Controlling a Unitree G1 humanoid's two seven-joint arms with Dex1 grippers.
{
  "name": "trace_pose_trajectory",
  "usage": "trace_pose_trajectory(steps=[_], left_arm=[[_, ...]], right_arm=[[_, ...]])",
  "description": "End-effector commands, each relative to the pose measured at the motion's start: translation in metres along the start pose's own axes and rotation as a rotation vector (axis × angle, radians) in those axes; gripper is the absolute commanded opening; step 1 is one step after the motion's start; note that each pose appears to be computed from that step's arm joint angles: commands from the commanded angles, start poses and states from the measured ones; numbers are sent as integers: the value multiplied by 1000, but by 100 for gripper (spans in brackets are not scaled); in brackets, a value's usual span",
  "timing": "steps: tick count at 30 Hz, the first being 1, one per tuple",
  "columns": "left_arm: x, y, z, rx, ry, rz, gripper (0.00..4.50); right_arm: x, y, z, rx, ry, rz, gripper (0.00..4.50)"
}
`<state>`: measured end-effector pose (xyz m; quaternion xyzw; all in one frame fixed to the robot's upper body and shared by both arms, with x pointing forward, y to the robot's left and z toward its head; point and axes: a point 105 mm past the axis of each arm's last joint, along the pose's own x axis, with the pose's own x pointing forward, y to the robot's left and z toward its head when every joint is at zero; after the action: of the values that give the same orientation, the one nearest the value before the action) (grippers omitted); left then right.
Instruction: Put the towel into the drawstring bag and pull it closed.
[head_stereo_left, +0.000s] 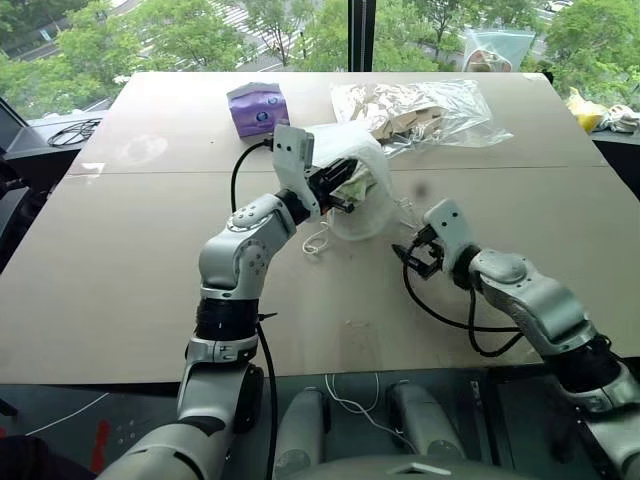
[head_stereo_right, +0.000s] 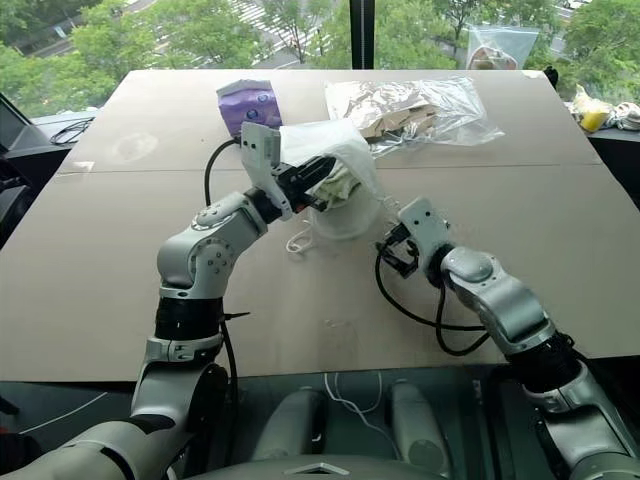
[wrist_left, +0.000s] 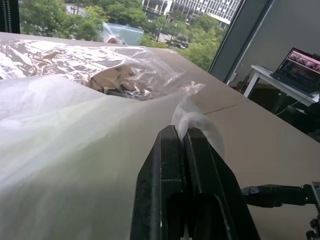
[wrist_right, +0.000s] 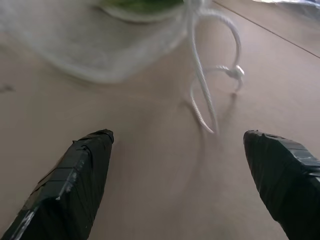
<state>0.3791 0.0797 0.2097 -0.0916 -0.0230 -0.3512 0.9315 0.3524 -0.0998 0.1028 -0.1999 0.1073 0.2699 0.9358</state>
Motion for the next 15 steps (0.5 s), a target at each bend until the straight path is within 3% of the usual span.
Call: trace_pose_trajectory(steps=[1,2,5,12,15], left_arm=[[1,-4,17,36,-54,-23,0],[1,-4,17,38,-54,-23,0],[1,-3,18,41,-57,-19,0],[0,4,17,32,-56,8,0],[3,9,15,30,-48,29,0]], right_arm=[[14,-12,16,-68,-84,-103,444],[19,-15,17,-52,-96,-131,444],[25,-28,32,44,-181,-196,358],[20,-48,33,28,-213,-281,13],[14,-52,31,41,-210,-306,5]])
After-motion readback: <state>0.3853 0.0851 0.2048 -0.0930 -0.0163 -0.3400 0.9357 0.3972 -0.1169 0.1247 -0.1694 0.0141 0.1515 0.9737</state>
